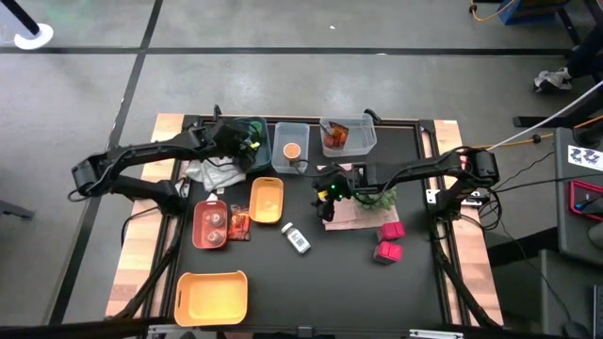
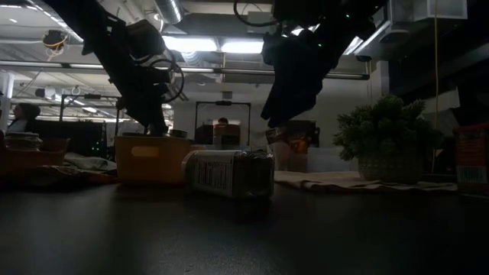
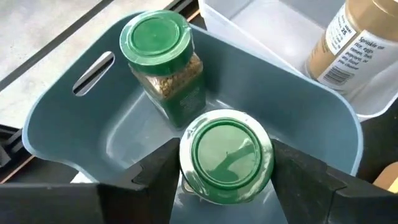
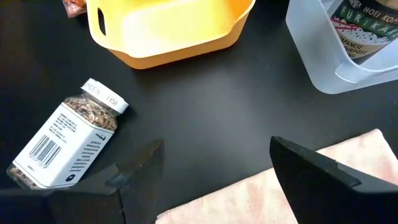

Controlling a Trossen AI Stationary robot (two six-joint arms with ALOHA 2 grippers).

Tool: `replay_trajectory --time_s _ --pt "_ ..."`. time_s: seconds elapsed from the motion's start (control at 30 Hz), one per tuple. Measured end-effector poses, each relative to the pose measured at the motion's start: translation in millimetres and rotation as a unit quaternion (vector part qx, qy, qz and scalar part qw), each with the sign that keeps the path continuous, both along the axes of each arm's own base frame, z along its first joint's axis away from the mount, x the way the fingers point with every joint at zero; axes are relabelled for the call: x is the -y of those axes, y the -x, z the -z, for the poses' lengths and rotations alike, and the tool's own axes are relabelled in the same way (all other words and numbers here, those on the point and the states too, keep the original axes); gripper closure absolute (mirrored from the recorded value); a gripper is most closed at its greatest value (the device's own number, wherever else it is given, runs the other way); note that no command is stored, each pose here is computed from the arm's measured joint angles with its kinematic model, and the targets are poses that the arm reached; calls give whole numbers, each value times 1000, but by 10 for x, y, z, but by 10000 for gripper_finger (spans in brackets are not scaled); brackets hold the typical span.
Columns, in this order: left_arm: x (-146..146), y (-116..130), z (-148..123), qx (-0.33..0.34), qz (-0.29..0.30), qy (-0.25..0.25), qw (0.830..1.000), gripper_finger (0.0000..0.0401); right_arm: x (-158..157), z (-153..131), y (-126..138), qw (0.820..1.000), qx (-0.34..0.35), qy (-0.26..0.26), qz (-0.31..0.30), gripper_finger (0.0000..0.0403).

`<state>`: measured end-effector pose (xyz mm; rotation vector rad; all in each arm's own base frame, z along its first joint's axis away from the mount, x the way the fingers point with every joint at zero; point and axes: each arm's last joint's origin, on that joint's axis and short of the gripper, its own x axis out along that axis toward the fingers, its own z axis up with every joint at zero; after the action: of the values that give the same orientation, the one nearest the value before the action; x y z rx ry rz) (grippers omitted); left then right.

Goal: Sort spices by type
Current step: Put the green seasoning bottle into the blue bin

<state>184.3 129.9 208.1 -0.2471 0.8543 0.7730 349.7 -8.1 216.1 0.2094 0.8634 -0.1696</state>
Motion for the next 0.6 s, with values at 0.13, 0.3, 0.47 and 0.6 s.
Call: replay_trajectory --time_s 0.13,0.3,0.47,0.6 --pt "13 17 36 -11 -1 11 1000 169 0 0 0 1000 0 0 0 113" --pt "10 13 26 -3 -8 12 1000 155 0 -1 -1 1000 0 0 0 114" --pt "8 10 21 -1 -8 11 1000 151 0 -1 0 1000 0 0 0 114" --pt "10 14 -25 -16 -3 16 1000 151 -3 -1 0 1000 0 -4 -4 114"
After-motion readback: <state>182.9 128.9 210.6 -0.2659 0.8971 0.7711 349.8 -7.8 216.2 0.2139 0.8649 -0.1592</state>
